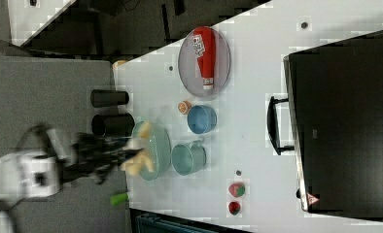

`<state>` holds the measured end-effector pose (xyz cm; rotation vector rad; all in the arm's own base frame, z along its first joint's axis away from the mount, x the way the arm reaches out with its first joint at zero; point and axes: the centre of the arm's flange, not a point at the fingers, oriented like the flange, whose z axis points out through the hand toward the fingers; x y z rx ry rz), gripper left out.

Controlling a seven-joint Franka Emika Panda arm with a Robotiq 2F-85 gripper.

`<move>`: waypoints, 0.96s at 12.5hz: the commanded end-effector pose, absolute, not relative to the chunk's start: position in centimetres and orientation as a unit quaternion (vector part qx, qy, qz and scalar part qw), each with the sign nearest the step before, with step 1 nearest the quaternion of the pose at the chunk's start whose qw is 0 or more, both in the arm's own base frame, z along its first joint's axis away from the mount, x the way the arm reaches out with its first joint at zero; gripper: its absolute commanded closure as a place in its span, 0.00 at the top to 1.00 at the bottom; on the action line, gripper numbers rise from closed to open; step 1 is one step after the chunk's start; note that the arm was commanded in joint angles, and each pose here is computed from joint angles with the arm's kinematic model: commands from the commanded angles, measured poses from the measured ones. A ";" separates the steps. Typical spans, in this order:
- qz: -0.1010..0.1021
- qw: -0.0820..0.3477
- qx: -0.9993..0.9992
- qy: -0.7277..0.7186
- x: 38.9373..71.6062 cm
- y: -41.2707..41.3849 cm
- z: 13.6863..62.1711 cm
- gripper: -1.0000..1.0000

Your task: Pick banana from table and place on oven.

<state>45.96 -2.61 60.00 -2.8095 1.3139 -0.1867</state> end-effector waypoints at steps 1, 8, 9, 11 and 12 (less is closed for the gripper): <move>-0.012 -0.013 -0.902 0.431 48.3 -3.8 57.7 0.27; 0.014 -0.010 -0.920 0.391 48.9 -22.4 52.9 0.27; 0.011 -0.012 -0.929 0.370 48.5 -25.3 51.8 0.27; -0.009 -0.028 -0.943 0.331 47.8 -30.6 49.8 0.27; -0.020 -0.039 -0.947 0.318 47.4 -32.9 48.9 0.27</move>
